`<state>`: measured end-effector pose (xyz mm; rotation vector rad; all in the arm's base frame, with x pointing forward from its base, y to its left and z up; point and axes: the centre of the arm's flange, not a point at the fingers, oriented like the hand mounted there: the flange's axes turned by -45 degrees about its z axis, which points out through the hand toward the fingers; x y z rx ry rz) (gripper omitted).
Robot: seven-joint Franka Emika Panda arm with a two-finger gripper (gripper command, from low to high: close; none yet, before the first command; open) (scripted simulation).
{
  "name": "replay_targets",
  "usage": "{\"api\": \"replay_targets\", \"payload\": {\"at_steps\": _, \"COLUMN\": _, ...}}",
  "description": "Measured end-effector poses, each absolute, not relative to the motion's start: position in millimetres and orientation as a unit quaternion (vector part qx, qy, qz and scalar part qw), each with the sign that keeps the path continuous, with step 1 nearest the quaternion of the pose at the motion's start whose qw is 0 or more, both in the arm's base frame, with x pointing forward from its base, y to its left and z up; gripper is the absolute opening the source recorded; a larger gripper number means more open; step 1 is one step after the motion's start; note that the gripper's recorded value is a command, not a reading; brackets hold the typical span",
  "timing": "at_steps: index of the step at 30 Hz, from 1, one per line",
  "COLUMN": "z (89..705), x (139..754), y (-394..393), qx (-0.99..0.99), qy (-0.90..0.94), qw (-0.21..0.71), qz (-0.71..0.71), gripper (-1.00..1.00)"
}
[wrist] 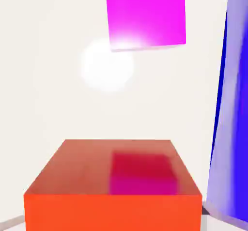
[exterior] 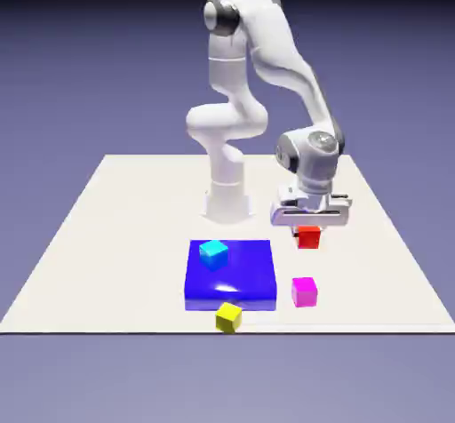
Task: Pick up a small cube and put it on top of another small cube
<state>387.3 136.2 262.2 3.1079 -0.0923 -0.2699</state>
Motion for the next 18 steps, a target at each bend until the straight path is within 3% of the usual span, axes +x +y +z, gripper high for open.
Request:
{"api": "replay_targets", "payload": {"at_steps": 7, "z": 326.8, "x": 406.1, "y": -43.5, "qx": 0.987, "qy": -0.135, "qw": -0.014, "qz": -0.090, "gripper": -1.00}}
{"api": "replay_targets", "payload": {"at_steps": 12, "z": 269.7, "x": 400.0, "y": -41.7, "qx": 0.987, "qy": -0.135, "qw": -0.014, "qz": -0.090, "gripper": -1.00}}
{"api": "replay_targets", "payload": {"at_steps": 13, "z": 257.6, "x": 397.4, "y": -41.1, "qx": 0.987, "qy": -0.135, "qw": -0.013, "qz": -0.090, "gripper": 1.00}}
{"api": "replay_targets", "payload": {"at_steps": 18, "z": 299.4, "x": 404.4, "y": -42.8, "qx": 0.987, "qy": -0.135, "qw": -0.013, "qz": -0.090, "gripper": 1.00}}
